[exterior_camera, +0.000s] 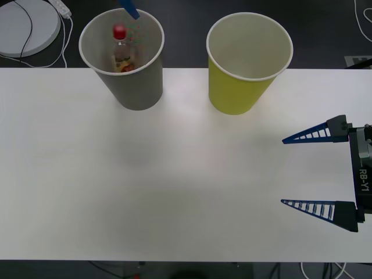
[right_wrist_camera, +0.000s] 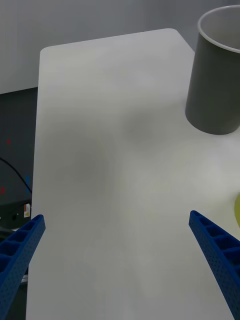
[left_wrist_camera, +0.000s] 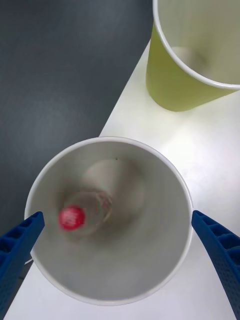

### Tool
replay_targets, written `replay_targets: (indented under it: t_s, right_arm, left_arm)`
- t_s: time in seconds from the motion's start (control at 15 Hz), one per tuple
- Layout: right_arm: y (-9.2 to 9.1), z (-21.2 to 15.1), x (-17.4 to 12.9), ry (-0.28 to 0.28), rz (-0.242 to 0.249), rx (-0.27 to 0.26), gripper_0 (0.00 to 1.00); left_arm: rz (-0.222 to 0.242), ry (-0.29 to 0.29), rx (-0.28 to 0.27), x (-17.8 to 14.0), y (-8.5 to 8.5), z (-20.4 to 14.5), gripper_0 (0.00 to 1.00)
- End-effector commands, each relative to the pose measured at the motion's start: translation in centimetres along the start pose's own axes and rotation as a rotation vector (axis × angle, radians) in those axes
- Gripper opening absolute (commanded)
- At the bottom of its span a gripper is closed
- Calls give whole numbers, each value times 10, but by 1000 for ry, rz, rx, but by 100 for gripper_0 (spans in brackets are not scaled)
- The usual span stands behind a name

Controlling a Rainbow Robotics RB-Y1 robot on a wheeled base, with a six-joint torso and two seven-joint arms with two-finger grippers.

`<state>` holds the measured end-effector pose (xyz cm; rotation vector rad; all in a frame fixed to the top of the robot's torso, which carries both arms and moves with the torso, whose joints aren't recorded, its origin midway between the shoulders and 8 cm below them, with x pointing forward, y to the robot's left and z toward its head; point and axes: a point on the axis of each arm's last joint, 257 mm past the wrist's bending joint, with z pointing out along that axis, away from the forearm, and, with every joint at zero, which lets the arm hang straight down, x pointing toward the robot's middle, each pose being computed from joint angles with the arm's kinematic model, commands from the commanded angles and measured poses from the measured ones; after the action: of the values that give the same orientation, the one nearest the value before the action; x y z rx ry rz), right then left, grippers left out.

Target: Put the can into the green bin and the plastic bottle into the gray bin

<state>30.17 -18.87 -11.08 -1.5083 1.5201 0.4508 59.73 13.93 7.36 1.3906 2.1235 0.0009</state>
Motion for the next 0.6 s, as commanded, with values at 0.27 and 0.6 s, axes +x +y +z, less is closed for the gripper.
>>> replay_targets:
  t_s: [0.27, 0.6]
  right_arm:
    - [0, 0, 0, 0, 0, 0, 100]
    - [0, 0, 0, 0, 0, 0, 100]
  left_arm:
    - [-3, 0, -3, -1, 0, 0, 100]
    - [-4, -27, 26, 7, -5, 9, 100]
